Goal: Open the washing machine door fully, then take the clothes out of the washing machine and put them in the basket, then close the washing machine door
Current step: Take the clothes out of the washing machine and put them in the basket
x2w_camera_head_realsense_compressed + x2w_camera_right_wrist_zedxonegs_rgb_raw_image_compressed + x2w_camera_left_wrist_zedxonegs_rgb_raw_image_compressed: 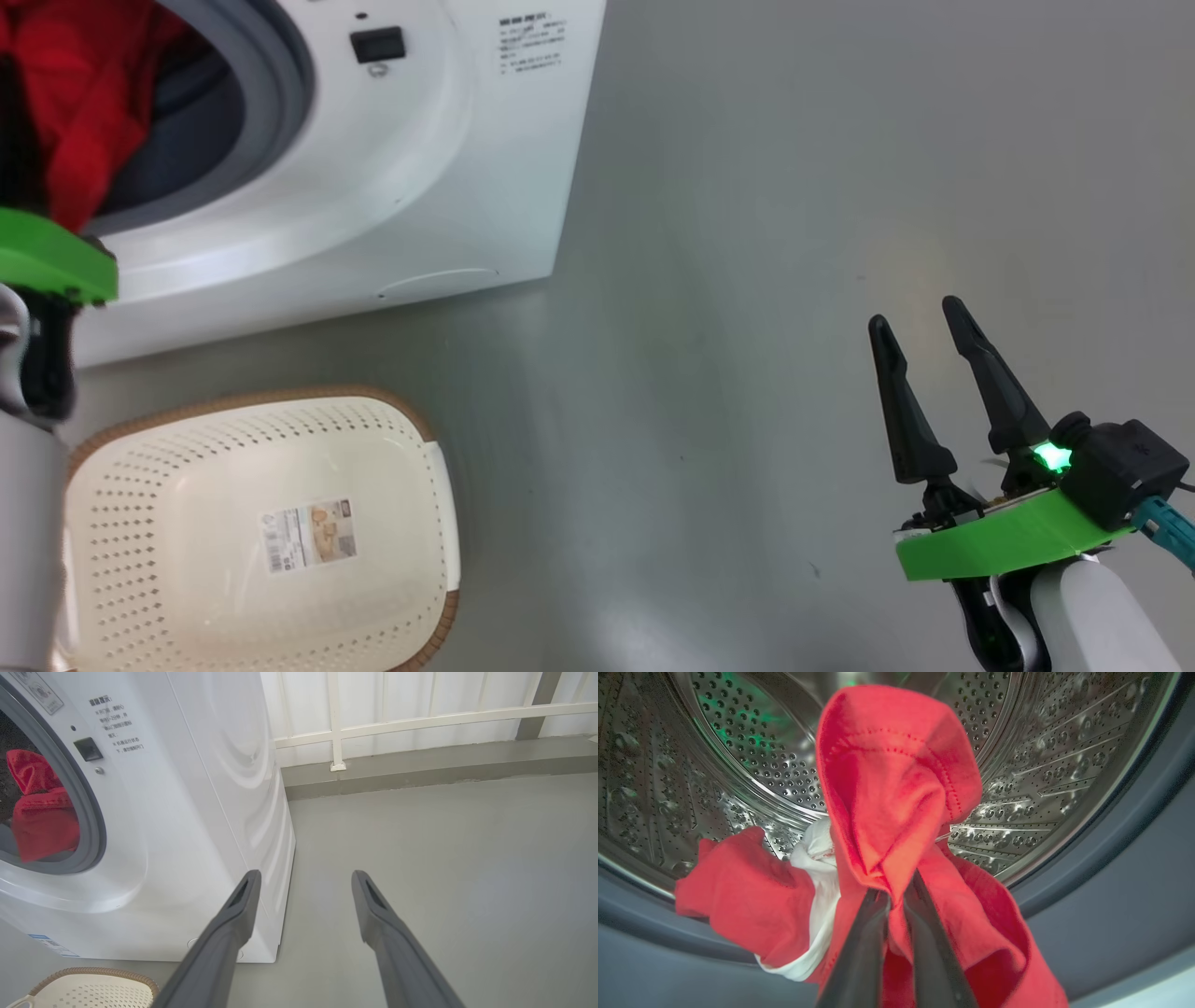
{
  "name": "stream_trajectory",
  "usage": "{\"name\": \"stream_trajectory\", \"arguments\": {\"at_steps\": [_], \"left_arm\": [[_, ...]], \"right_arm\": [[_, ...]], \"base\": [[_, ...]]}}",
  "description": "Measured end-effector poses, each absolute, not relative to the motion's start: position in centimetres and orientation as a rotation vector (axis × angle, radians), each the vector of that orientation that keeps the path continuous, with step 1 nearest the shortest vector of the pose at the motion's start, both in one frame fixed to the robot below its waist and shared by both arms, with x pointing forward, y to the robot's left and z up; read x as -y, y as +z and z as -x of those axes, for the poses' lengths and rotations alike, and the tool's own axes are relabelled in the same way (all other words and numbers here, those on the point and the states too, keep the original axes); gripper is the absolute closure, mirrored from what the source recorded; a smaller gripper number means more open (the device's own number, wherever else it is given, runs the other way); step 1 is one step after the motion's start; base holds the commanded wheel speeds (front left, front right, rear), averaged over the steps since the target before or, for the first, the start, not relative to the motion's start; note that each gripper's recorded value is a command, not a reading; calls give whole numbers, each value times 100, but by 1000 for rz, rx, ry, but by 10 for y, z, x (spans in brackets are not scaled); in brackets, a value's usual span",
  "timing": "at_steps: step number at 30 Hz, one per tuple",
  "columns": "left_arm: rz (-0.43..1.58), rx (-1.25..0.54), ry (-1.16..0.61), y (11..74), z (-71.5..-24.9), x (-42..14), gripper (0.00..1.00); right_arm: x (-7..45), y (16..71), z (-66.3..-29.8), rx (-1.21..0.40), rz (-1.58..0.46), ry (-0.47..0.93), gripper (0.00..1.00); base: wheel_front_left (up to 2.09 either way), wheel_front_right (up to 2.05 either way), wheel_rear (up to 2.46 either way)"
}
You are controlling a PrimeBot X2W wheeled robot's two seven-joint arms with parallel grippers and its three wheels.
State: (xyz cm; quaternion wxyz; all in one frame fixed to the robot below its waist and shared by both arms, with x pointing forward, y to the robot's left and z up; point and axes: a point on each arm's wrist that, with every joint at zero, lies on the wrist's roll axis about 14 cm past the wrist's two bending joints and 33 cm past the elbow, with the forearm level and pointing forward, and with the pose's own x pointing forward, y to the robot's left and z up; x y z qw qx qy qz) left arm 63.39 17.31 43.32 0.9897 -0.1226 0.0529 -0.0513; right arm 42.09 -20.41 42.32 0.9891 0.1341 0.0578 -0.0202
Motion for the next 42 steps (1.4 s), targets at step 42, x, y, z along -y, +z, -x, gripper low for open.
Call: {"name": "stream_trajectory", "arguments": {"at_steps": [42], "left_arm": [[226,282,-8,555,-482,-202,100]], "right_arm": [[181,451,-399,-66,-297,35,0]], "base": [[0,0,0]]}}
